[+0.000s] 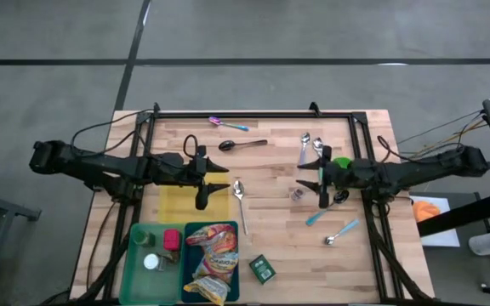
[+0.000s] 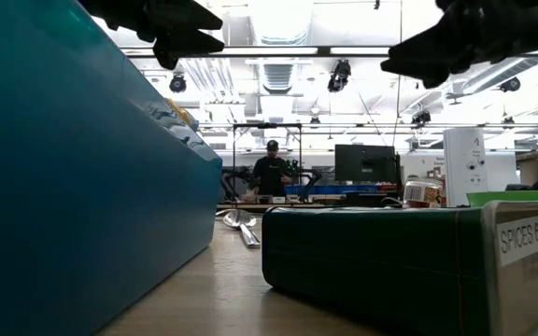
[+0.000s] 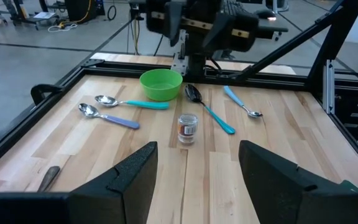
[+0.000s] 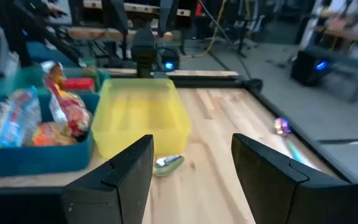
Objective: Pick & Place Food Item
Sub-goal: Put the brown spice bottle into the green bin
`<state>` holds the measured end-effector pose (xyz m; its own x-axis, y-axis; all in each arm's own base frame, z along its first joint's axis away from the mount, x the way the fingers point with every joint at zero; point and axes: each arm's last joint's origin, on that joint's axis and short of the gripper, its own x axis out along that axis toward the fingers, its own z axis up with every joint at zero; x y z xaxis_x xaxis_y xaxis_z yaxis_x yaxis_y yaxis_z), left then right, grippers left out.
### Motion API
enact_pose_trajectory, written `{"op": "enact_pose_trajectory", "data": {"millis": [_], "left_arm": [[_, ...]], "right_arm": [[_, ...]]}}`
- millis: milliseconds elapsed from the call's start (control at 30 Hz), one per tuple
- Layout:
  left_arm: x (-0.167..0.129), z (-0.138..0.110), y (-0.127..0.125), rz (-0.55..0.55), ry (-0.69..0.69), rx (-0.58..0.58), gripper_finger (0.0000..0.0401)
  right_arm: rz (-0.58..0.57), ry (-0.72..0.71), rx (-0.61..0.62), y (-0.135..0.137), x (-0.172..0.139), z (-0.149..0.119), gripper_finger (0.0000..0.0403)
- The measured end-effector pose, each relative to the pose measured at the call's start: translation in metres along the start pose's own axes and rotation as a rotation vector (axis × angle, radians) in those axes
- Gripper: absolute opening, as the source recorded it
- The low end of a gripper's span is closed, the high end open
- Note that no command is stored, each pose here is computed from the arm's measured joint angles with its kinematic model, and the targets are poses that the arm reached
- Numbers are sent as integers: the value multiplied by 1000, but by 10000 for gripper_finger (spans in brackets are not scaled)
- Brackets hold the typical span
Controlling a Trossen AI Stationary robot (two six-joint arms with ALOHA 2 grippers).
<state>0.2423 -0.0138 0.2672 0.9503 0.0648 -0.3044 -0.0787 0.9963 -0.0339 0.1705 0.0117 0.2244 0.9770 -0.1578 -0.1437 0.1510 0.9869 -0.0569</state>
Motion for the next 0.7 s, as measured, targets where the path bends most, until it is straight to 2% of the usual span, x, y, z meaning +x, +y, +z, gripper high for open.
{"op": "enact_pose_trajectory", "data": {"millis": [167,333,467,700], "left_arm": [[0,0,0,0,0,0,229],[0,0,0,0,0,0,229],[0,0,0,0,0,0,229],[0,0,0,0,0,-1,229]], "right_arm": [[-79,42,-26,22,-10,-5,215],[-168,22,75,40,-23,-6,215],[-178,31,122,51,-32,-12,215],[-212,45,219,58,-45,-41,218]]}}
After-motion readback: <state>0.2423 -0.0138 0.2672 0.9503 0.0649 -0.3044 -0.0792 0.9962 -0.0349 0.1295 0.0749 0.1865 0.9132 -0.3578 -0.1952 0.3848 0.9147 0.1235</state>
